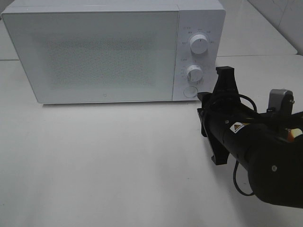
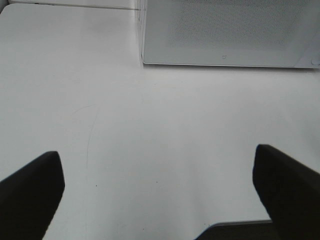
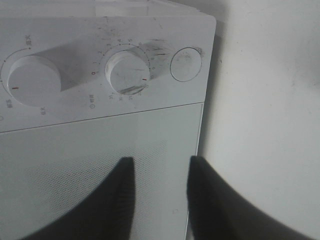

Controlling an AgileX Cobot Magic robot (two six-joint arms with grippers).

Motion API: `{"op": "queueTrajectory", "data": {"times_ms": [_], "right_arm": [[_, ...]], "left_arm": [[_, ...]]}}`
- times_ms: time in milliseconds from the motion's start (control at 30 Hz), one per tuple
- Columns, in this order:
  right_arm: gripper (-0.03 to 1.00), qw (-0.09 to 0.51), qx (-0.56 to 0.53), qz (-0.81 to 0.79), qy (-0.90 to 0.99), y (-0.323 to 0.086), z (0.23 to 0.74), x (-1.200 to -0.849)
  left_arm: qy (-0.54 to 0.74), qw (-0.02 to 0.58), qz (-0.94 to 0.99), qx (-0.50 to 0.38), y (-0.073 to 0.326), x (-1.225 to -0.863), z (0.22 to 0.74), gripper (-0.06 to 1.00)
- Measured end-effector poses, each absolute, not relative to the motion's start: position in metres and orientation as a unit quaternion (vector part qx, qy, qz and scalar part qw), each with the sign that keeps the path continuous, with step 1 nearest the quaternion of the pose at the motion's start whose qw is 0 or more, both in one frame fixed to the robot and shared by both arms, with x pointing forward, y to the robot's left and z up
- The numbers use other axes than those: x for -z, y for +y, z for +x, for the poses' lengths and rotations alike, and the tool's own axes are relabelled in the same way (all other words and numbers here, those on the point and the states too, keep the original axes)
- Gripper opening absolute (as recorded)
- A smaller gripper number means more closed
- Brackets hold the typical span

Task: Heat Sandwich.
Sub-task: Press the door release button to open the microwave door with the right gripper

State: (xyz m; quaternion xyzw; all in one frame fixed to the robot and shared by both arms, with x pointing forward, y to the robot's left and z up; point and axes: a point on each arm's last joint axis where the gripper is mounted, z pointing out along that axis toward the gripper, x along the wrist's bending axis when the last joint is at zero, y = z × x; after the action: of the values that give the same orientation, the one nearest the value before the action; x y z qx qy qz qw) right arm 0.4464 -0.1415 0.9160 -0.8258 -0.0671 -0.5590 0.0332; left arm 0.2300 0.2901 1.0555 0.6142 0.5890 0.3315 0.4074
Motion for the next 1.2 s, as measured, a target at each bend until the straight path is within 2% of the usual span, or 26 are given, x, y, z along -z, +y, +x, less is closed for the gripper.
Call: {"op": "queueTrajectory", "data": {"times_ms": [33, 167, 233, 733, 1200], "right_arm": [[0.31, 0.033, 0.559, -0.826, -0.067, -0.142, 0.446, -0.916], [0.04, 0.039, 0.550, -0.832, -0.063, -0.141, 0.446, -0.914], [0.02, 0.040, 0.547, -0.834, -0.062, -0.141, 0.445, -0.914], [0.02, 0.029, 0.525, -0.849, -0.056, -0.142, 0.453, -0.894], [0.02, 0.032, 0.524, -0.850, -0.051, -0.139, 0.498, -0.886]], "left_arm": [[0.589, 0.407, 0.614, -0.331, 0.290, -1.055, 0.230, 0.96], [0.589, 0.407, 0.614, -0.331, 0.290, -1.055, 0.230, 0.96], [0.589, 0.407, 0.614, -0.331, 0.290, -1.055, 0.230, 0.96], [0.589, 0.407, 0.614, -0.331, 0.290, -1.055, 0.230, 0.96], [0.589, 0.407, 0.614, -0.331, 0.290, -1.055, 0.230, 0.96]]}}
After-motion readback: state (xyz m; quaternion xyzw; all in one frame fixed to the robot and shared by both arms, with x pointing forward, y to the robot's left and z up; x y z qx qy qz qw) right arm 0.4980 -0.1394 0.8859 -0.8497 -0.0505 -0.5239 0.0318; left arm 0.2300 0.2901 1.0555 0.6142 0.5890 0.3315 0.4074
